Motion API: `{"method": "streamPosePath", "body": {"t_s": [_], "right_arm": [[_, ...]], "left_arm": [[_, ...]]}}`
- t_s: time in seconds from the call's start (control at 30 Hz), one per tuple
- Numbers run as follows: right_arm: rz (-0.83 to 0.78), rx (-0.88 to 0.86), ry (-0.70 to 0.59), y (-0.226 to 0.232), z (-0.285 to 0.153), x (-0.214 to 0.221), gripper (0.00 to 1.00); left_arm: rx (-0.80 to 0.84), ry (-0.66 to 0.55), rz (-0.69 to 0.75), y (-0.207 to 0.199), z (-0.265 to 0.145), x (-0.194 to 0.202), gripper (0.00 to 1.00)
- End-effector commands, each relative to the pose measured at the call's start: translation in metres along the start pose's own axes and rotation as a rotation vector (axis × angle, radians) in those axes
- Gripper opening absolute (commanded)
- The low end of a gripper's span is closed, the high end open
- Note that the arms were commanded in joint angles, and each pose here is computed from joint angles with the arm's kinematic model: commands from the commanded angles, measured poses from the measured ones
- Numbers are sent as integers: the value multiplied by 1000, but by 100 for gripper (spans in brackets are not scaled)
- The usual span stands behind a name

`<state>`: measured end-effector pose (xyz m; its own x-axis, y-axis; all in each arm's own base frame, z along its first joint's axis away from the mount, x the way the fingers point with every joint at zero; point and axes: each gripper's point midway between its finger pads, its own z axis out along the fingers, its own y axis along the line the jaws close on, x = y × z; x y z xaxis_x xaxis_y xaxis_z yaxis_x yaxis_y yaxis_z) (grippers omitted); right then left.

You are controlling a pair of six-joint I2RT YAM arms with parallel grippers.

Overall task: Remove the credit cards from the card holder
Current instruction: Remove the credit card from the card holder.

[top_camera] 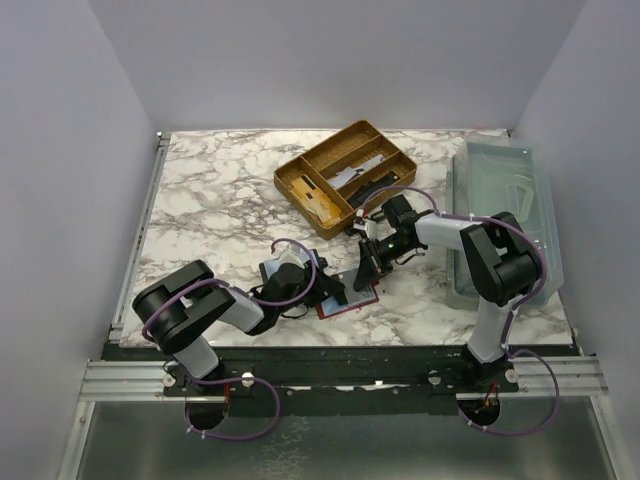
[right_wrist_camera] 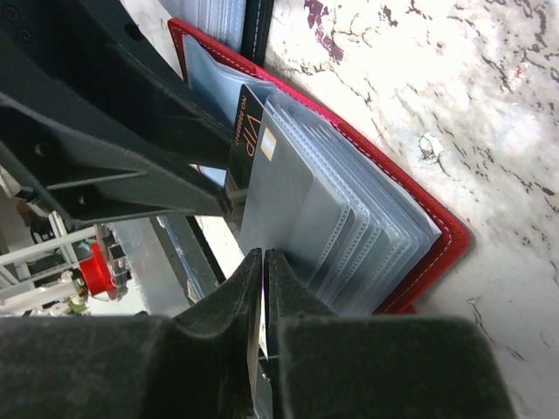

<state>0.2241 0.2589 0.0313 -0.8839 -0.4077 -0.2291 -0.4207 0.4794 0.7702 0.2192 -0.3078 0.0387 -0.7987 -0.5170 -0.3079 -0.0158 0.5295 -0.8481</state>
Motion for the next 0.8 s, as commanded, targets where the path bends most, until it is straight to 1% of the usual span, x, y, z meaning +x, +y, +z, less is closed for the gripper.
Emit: {"method": "streamPosePath", "body": {"t_s": [0.0,0.03,0.1,0.17,0.37,0.63,0.77], "right_arm": [[31,130,74,-37,12,23,12],[33,128,75,-37,12,23,13],[32,129,76,-37,12,23,13],[34,134,75,-38,11,23,14],[22,157,55,-39,6,17,22],[44,188,53,-49,3,18,23],[27,166,50,-43,3,17,23]], "left_arm": [[-64,-24,0,19,4,0,31],[-65,-23,-1,20,4,0,29],[-66,-17,0,21,4,2,19],[-66,-16,-1,23,3,2,1],[-51,-24,0,25,-9,2,0],[-46,-53,-4,32,-34,-1,0],[0,-58,13,22,-45,-3,0]]}}
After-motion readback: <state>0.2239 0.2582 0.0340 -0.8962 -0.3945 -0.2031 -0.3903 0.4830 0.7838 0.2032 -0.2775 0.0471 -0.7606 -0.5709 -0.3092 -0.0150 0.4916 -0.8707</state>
